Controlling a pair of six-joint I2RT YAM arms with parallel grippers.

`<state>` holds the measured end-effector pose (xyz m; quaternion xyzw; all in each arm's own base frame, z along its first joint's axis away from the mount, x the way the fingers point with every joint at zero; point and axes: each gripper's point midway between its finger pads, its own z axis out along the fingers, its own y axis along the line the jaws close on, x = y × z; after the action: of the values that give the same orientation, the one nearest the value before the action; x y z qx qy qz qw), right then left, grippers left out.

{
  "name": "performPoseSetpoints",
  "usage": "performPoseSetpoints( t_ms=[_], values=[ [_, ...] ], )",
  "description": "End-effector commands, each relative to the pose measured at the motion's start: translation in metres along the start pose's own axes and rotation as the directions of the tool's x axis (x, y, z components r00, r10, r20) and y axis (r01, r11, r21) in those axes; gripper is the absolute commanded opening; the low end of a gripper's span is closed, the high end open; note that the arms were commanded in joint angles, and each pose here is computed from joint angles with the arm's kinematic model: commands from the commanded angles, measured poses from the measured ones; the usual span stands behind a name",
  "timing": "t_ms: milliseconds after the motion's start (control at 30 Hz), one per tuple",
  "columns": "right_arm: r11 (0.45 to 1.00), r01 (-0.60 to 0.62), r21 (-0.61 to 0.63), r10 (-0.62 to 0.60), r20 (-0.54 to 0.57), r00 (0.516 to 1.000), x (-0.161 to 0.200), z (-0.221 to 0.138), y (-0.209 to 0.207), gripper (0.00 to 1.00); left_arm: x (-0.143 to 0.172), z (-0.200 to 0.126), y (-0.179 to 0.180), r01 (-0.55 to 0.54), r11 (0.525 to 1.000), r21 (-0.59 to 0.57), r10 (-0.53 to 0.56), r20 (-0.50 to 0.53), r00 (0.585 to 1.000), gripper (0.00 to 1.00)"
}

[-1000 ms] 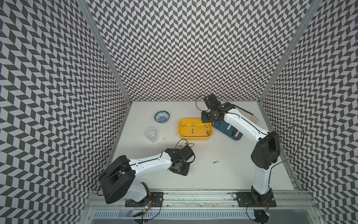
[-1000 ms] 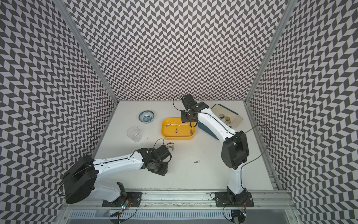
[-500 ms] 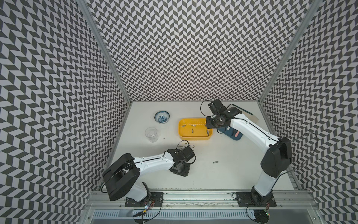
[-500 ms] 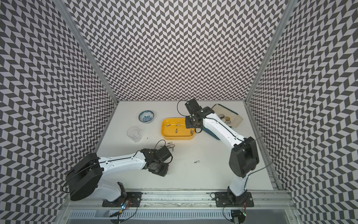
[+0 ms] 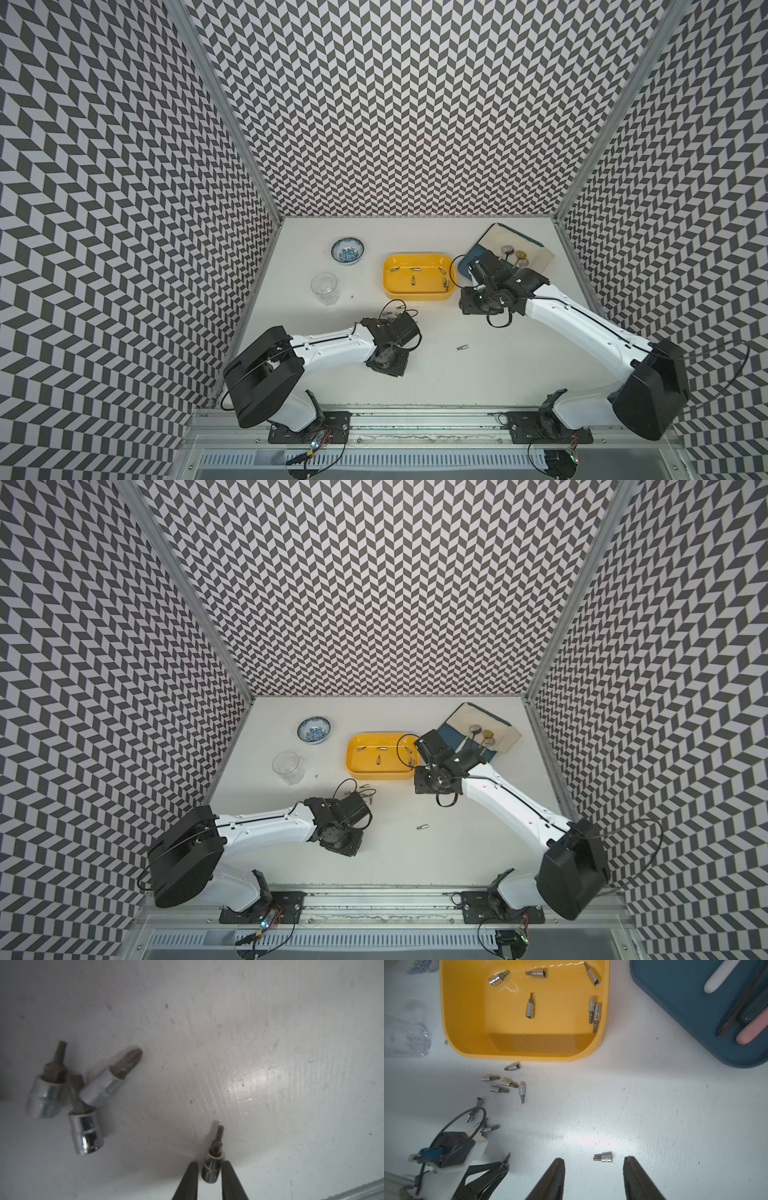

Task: Put the bit on the desktop into the storage box
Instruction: Pick up the screwdriver bit from the center of the board.

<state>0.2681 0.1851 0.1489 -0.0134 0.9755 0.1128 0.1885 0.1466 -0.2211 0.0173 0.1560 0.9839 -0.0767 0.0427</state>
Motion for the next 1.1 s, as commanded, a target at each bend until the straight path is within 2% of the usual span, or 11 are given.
performPoseSetpoints(
  t_ms=[0, 200, 400, 567, 733, 867, 1067],
  values=[
    [0.998, -0.042, -0.047, 0.044, 0.042, 0.998, 0.004, -0.009, 0.004, 0.5, 0.0, 0.009, 0.002, -0.02, 0.999, -0.03, 0.019, -0.014, 1.0, 0.22],
    [0.997, -0.059, -0.039, 0.06, 0.013, 0.998, 0.026, -0.004, -0.008, 0.51, -0.002, 0.015, 0.0, -0.027, 0.999, -0.039, 0.026, -0.028, 0.999, 0.16],
    [0.997, -0.066, -0.043, 0.065, -0.03, 0.997, 0.045, 0.007, -0.01, 0.51, -0.004, 0.015, -0.001, -0.025, 0.999, -0.041, 0.024, -0.029, 0.999, 0.0],
    [0.997, -0.065, -0.049, 0.062, -0.058, 0.996, 0.059, 0.02, -0.01, 0.5, -0.017, -0.006, -0.008, -0.024, 0.999, -0.029, 0.025, 0.017, 1.0, 0.0],
    [0.997, -0.067, -0.04, 0.065, -0.043, 0.997, 0.063, 0.022, -0.014, 0.51, -0.056, -0.055, -0.021, -0.038, 0.999, 0.037, 0.034, 0.102, 0.994, 0.0],
    [0.993, -0.097, -0.06, 0.095, -0.035, 0.995, 0.067, 0.021, -0.015, 0.51, -0.098, -0.088, -0.009, -0.034, 0.999, 0.038, 0.027, 0.164, 0.986, 0.0],
    [0.985, -0.097, -0.143, 0.078, -0.137, 0.988, 0.09, 0.032, -0.003, 0.51, -0.165, -0.103, 0.013, -0.028, 0.999, 0.023, 0.022, 0.218, 0.976, 0.0]
  ],
)
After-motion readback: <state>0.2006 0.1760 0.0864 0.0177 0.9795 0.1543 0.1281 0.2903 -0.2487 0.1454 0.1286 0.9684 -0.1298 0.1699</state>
